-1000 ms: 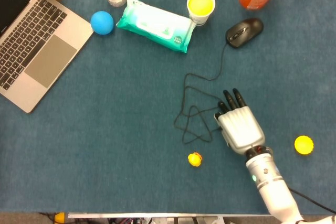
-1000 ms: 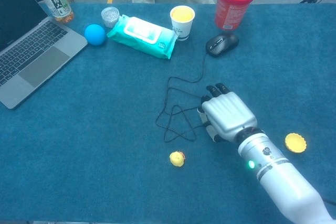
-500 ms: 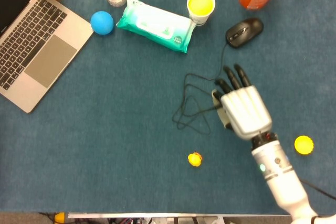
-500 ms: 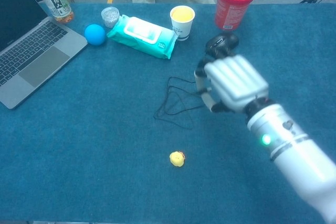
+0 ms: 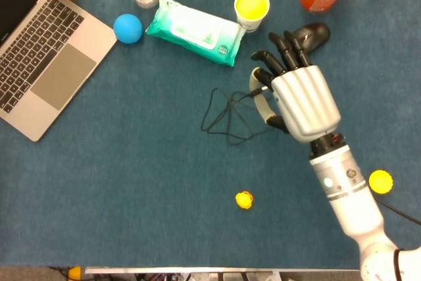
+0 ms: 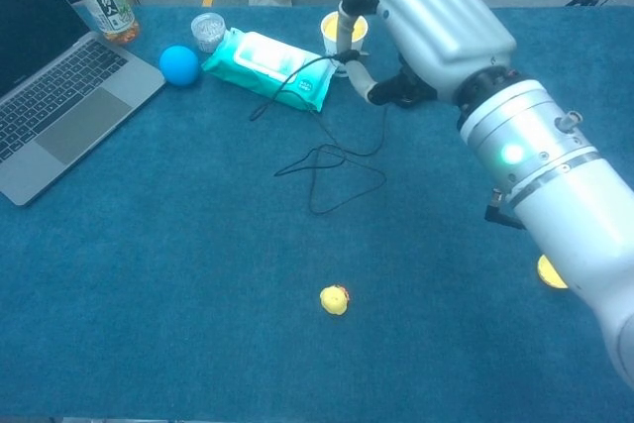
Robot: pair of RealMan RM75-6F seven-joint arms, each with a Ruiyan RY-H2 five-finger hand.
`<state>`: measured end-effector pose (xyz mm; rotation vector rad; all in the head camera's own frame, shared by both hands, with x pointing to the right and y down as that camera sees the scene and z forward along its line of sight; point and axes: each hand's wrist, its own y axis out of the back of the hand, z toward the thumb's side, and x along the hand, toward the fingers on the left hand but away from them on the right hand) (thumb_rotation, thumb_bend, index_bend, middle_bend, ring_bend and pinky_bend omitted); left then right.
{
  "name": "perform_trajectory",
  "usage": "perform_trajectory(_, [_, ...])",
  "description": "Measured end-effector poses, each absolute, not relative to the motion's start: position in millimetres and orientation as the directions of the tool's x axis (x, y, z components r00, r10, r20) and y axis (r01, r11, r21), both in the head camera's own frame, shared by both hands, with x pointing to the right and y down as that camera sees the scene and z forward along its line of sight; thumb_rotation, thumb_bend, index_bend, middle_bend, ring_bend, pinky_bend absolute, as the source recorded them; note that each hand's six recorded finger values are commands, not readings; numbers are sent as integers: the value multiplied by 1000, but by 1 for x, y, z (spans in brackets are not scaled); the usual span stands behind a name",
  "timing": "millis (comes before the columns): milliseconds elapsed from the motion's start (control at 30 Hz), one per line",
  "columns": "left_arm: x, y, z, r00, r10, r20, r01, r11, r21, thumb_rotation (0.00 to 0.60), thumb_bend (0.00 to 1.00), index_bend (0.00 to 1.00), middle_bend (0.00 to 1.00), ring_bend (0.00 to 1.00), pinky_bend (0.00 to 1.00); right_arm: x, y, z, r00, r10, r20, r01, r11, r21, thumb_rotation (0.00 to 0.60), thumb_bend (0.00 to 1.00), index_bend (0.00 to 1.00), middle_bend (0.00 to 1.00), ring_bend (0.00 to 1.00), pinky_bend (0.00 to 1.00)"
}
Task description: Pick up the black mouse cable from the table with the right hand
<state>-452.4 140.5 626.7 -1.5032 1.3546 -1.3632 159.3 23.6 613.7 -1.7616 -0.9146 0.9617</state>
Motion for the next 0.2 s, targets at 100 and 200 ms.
perform_trajectory(100, [-453, 141, 626, -97, -964, 248, -241, -219, -946, 600, 147, 247, 192, 158, 94, 157, 24, 614, 426, 877, -223, 180, -323, -929, 600, 507, 608, 301, 76, 66])
perform_trajectory(200, [-454, 141, 626, -101, -964, 247, -240, -217, -946, 600, 147, 247, 192, 158, 94, 156, 24, 615, 426, 876, -225, 178, -325, -929, 600, 507, 608, 301, 76, 65])
